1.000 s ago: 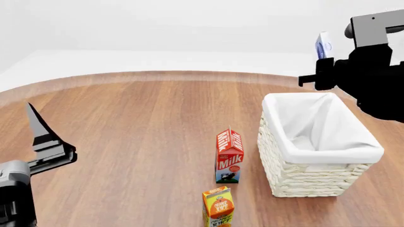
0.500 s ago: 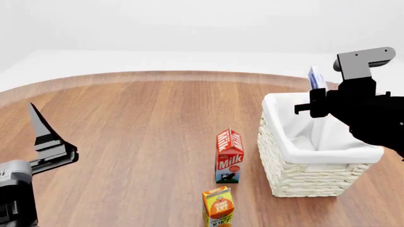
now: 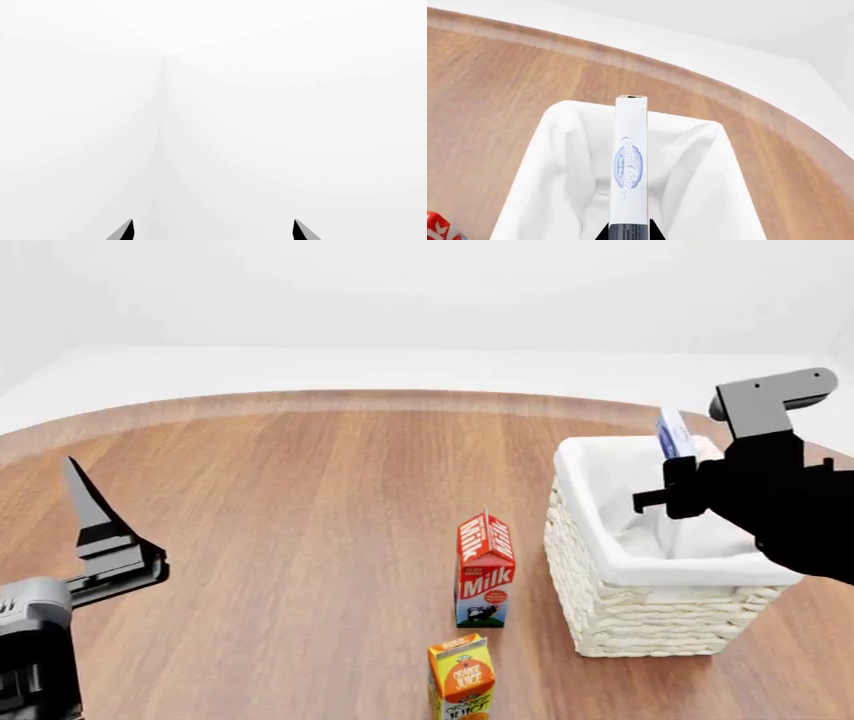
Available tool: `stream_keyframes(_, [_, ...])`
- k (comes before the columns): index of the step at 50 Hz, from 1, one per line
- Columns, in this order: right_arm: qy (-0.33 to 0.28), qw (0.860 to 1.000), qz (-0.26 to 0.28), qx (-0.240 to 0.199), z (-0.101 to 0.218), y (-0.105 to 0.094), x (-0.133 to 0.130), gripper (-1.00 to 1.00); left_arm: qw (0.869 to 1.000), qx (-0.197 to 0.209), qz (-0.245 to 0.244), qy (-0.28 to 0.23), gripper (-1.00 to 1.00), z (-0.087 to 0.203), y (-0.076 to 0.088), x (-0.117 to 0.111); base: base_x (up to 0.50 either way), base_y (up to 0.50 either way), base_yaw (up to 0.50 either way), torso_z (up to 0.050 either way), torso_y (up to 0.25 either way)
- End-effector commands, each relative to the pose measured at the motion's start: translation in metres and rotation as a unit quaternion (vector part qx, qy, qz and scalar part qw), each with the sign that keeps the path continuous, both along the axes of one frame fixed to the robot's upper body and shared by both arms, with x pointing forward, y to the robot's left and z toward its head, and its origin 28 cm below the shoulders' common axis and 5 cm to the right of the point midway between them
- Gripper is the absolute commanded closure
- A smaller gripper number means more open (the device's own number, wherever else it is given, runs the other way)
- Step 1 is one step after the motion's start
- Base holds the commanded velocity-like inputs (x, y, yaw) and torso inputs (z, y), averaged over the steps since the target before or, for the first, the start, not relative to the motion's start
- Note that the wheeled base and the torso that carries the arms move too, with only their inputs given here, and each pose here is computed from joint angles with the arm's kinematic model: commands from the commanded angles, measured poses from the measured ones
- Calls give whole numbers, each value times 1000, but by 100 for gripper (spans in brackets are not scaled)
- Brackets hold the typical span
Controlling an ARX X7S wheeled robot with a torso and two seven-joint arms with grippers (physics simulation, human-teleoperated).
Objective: Pick up the cream cheese box and the butter, and put them in the basket.
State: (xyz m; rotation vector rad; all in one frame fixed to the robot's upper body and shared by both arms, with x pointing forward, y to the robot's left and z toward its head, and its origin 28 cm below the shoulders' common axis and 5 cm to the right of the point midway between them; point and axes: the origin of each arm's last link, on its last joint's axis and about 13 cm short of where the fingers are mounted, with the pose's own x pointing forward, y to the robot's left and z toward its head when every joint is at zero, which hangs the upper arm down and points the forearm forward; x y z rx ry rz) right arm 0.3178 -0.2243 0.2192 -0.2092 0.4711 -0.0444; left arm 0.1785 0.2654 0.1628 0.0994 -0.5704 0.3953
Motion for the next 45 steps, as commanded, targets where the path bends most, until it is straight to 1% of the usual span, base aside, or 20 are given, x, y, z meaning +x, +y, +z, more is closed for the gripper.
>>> stream_keyframes(1, [-16,1000,25,-1,12,-3,-3,100,1000,-1,0,-8,-100,2,2,-1,0,0,0,0,0])
stream_keyframes(9, [-5,1000,12,-4,4,-10,-8,100,1000,0,0,-9,-100,2,2,-1,0,0,0,0,0])
stream_keyframes(14, [-6,1000,2,-5,7,-13,-8,100,1000,1,-1,-9,-100,2,1,-1,0,0,0,0,2])
stream_keyframes(19, [-6,1000,9,-7,7,-11,-10,100,1000,1,-1,-9,-100,3,1,-1,0,0,0,0,0])
stream_keyframes(20, [-5,1000,16,-10,7,-11,-11,-100,1000,1,-1,-9,-100,3,1,-1,0,0,0,0,0])
stream_keyframes(35, [-5,999,27,-18,6,-9,-11,-100,1000,1,-2,-8,-100,2,1,-1,0,0,0,0,0])
stream_keyframes(45, [-21,999,40,-20,14,-5,-17,-100,1000,1,-2,-9,-100,3,1,-1,0,0,0,0,0])
